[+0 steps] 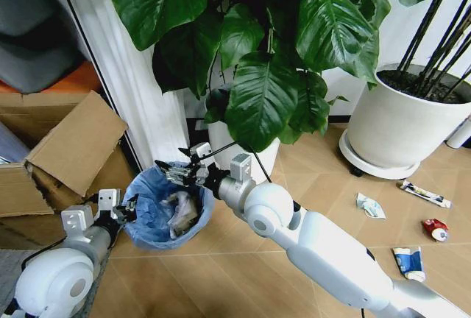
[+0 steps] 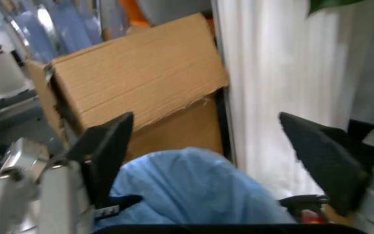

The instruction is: Pick up the trash bin and place the garbage on the floor into it.

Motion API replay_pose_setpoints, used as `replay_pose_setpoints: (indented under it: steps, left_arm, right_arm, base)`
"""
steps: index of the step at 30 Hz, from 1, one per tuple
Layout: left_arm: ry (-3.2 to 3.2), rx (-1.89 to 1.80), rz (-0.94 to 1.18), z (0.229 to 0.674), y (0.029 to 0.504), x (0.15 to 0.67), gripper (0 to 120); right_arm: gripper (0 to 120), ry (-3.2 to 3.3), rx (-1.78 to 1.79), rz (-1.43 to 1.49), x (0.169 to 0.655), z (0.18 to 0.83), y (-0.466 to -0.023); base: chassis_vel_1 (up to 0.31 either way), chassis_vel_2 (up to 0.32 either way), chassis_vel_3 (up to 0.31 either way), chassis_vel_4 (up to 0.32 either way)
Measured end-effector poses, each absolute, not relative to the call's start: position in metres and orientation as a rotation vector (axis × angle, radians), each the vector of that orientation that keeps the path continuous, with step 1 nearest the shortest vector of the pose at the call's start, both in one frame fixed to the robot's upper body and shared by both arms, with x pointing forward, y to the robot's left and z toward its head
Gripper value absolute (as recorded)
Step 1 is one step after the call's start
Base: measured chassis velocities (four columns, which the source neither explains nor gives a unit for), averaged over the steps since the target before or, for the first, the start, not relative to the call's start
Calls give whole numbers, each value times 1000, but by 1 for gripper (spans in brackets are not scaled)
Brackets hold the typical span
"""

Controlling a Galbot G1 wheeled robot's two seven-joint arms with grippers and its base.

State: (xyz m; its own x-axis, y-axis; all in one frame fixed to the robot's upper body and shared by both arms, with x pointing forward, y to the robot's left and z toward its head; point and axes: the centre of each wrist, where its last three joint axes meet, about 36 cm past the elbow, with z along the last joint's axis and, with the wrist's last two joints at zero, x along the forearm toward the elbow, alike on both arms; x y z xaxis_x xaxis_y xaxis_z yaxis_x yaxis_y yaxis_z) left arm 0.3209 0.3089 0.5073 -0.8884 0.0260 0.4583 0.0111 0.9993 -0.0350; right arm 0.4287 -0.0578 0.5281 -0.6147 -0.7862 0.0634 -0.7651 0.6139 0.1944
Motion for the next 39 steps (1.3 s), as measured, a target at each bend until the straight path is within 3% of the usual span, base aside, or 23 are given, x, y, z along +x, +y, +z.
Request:
replay_pose_setpoints:
  steps: [5,25,39]
  left_arm:
    - [-2685,25,32,506,311,319,0]
    - [-2720,59,8,504,308,312,0]
    - [-2717,46,11,502,307,314,0]
  right_arm:
    - [100,-2758,1170,-210,422,525,-89]
    - [100,-2813,514,-37,349,458,-224]
    - [100,-2847,347,-46,334,444,-263]
  base:
    - [0,0,0,0]
    - [0,0,0,0]
    - [-34,-29,34,43]
